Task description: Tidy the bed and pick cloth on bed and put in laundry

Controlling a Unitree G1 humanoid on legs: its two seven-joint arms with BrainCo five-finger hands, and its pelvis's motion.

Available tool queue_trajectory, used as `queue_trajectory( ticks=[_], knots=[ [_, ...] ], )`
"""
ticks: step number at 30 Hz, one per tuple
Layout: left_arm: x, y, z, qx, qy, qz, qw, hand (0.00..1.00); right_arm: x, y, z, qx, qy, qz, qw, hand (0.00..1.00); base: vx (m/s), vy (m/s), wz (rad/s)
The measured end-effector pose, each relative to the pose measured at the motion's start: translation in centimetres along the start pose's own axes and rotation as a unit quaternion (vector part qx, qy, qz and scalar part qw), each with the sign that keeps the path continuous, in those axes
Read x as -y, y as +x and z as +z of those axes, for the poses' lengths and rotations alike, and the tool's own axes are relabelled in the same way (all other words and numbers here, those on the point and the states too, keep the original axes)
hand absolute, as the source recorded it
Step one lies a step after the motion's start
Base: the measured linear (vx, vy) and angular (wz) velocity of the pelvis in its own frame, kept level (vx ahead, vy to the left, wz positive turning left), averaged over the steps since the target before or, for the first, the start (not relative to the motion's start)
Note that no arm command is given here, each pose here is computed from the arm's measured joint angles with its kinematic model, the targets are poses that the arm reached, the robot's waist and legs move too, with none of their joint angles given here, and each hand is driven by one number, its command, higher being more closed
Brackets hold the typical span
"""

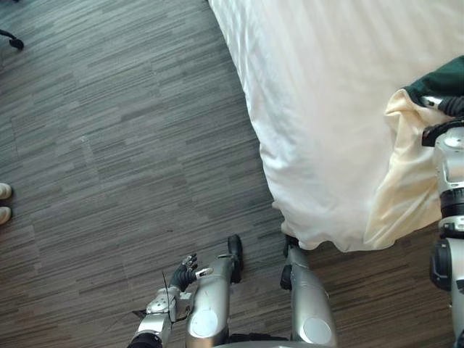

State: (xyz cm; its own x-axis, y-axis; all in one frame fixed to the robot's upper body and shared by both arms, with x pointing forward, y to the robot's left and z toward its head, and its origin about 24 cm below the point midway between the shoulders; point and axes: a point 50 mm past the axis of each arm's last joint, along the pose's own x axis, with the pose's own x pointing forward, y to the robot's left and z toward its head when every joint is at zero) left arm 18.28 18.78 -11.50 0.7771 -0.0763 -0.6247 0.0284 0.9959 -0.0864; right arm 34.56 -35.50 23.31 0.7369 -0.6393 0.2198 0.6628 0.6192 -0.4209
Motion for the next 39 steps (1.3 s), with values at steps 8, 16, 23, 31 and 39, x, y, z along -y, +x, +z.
queue_trajectory(
  ticks=[8,16,23,31,39],
  knots=[
    [-0.7,-0.1,0.4,0.003,0.008,-0.014,1.000,0.00,2.0,0.6,-0.6,-0.003,-0.115,0.125,0.985,1.00,0.00,0.014,0.00],
    [-1.3,-0.1,0.8,0.003,0.015,-0.030,0.999,0.00,3.5,1.1,-3.1,-0.027,-0.173,0.147,0.974,1.00,0.02,-0.029,0.20],
    [-1.2,0.1,1.1,0.003,0.016,-0.044,0.999,0.00,3.2,0.4,-5.7,-0.035,-0.158,0.160,0.974,1.00,0.00,-0.027,0.13],
    [-0.9,-0.4,0.8,0.012,0.006,-0.037,0.999,0.00,-0.9,-4.7,-8.5,0.034,0.210,0.207,0.955,1.00,0.04,-0.012,-0.06],
    [1.0,-1.4,-1.7,-0.001,-0.055,-0.031,0.998,0.00,-8.0,-17.6,-11.6,0.013,0.541,0.325,0.776,1.00,0.07,0.003,-0.03]
  ],
)
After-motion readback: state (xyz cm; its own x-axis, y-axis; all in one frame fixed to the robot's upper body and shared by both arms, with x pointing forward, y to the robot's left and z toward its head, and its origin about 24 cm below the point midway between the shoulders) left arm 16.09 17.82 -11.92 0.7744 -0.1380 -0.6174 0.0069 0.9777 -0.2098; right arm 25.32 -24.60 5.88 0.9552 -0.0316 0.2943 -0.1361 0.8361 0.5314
